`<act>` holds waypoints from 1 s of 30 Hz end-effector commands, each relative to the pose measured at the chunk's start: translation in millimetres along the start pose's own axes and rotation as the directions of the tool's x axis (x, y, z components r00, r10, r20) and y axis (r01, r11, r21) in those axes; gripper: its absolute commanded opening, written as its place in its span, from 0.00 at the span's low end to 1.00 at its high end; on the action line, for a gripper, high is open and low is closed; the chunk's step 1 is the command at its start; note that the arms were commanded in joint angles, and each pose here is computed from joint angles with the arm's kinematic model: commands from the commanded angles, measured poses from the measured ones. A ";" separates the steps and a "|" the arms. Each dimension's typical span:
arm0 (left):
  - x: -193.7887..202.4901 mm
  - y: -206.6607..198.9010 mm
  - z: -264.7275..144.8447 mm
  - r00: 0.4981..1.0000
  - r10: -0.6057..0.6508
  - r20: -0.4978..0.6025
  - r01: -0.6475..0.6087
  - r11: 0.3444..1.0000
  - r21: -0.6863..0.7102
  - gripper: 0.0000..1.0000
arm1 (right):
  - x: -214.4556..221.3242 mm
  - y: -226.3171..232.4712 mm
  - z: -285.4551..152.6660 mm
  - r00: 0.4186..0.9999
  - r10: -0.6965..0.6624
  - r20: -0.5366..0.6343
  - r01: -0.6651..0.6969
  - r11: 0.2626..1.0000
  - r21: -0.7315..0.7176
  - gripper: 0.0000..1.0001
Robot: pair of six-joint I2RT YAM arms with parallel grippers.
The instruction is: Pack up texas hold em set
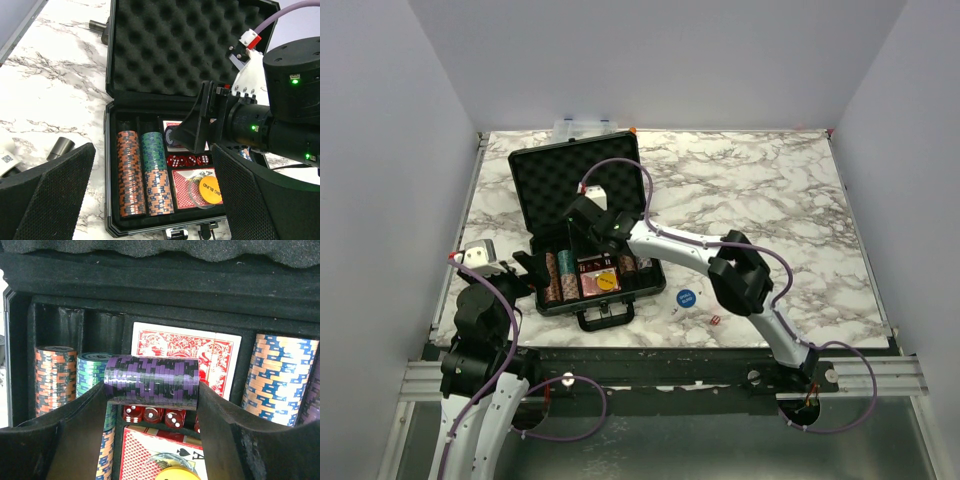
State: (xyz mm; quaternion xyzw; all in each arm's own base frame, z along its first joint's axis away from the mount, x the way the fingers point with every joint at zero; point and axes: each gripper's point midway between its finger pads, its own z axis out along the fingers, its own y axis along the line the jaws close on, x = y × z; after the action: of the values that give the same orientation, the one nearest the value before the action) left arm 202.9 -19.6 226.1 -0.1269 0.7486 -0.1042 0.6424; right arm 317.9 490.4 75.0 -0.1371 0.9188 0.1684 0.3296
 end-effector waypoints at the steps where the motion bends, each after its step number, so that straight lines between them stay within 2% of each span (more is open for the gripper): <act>1: 1.8 -4.1 2.0 1.000 0.007 -0.007 -0.007 1.000 0.023 0.99 | 11.0 -8.7 -9.8 0.998 0.061 -0.024 -0.061 0.998 0.021 0.37; 3: 1.9 -4.4 1.9 1.000 0.007 -0.008 -0.007 1.000 0.024 0.99 | 18.3 -14.8 -13.0 0.996 0.074 -0.040 -0.073 0.997 0.036 0.33; 8: 1.9 -4.3 2.0 1.000 0.007 -0.008 -0.007 1.000 0.023 0.99 | 36.9 -23.2 -17.2 0.993 0.081 -0.085 -0.077 0.996 0.049 0.35; 12: 1.2 -4.1 1.6 1.000 0.007 -0.004 -0.007 1.000 0.023 0.99 | 40.8 -23.9 -20.2 0.992 0.078 -0.098 -0.074 0.996 0.046 0.48; 17: 1.0 -4.0 1.7 1.000 0.007 -0.003 -0.007 1.000 0.022 0.99 | 35.8 -27.4 -28.8 0.994 0.067 -0.085 -0.060 0.995 0.079 0.56; 24: 0.6 -3.5 1.6 1.000 0.007 -0.001 -0.007 1.000 0.020 0.99 | 35.9 -26.3 -47.2 0.995 0.045 -0.088 -0.037 0.995 0.097 0.75; 30: 0.7 -3.7 1.5 1.000 0.007 -0.002 -0.007 1.000 0.020 0.99 | 30.8 -24.6 -55.1 0.997 0.039 -0.069 -0.032 0.995 0.096 0.85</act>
State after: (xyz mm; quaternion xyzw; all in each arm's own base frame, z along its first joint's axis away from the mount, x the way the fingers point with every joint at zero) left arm 203.0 -19.9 226.0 -0.1264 0.7489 -0.1047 0.6420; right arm 278.7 451.8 69.8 -0.1126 0.9413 0.1364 0.2874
